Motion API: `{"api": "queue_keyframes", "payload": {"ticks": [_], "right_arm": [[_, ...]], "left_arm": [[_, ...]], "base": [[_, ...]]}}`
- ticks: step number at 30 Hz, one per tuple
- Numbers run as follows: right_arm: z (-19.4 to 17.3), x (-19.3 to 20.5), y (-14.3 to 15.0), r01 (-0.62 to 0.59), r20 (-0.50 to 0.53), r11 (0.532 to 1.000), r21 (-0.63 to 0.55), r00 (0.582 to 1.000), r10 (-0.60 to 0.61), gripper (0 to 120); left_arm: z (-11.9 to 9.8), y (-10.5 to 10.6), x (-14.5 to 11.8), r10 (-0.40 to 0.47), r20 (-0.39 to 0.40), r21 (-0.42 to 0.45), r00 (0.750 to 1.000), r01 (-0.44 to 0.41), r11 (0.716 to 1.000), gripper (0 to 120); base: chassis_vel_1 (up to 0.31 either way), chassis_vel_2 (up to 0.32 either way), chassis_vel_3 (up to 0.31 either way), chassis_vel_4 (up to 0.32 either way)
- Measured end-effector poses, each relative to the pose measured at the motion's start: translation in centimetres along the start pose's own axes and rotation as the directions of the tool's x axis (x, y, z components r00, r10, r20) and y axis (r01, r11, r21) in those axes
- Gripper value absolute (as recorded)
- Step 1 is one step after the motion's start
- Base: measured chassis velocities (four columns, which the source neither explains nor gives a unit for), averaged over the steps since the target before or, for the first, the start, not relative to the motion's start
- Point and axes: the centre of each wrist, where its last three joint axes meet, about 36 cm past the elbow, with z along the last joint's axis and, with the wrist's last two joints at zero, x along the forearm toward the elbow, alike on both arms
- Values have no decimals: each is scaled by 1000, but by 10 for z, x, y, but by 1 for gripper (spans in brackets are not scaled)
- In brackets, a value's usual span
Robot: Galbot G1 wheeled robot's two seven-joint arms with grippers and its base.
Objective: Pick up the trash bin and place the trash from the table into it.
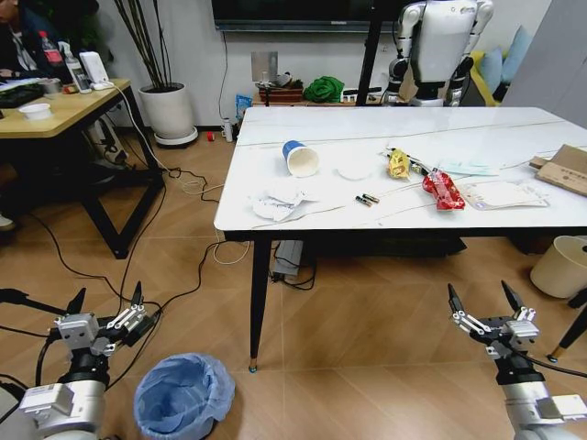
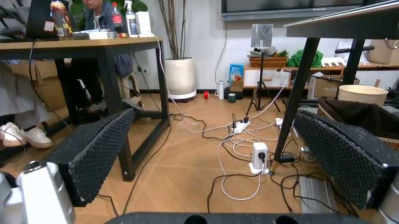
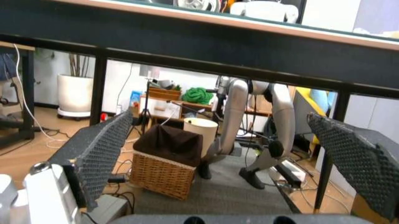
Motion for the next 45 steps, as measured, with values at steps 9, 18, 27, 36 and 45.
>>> {"api": "queue_keyframes", "payload": {"ticks": [9,18,27,36,45], "right_arm": [[0,-1,1,-17,0,1000,2,1000,17,100],[-1,-3,4,-71,18,996,46,997,70,100],[-4,-3,1,-56,-3,997,-57,998,56,100],[-11,-7,-2,-38,9,998,-52,999,39,100],[-12,-6,-2,-50,8,999,6,999,50,100]], "left_arm": [[0,0,0,-4,1,1,1000,4,1000,100],[0,1,0,-2,-3,-4,1000,2,1000,100],[-1,5,1,-3,-10,-14,1000,3,1000,100],[-2,6,0,-4,-5,-14,1000,4,1000,100],[4,5,1,7,-26,-9,1000,-7,1000,100]], "base": [[0,0,0,0],[0,0,0,0],[0,0,0,0],[0,0,0,0],[0,0,0,0]]}}
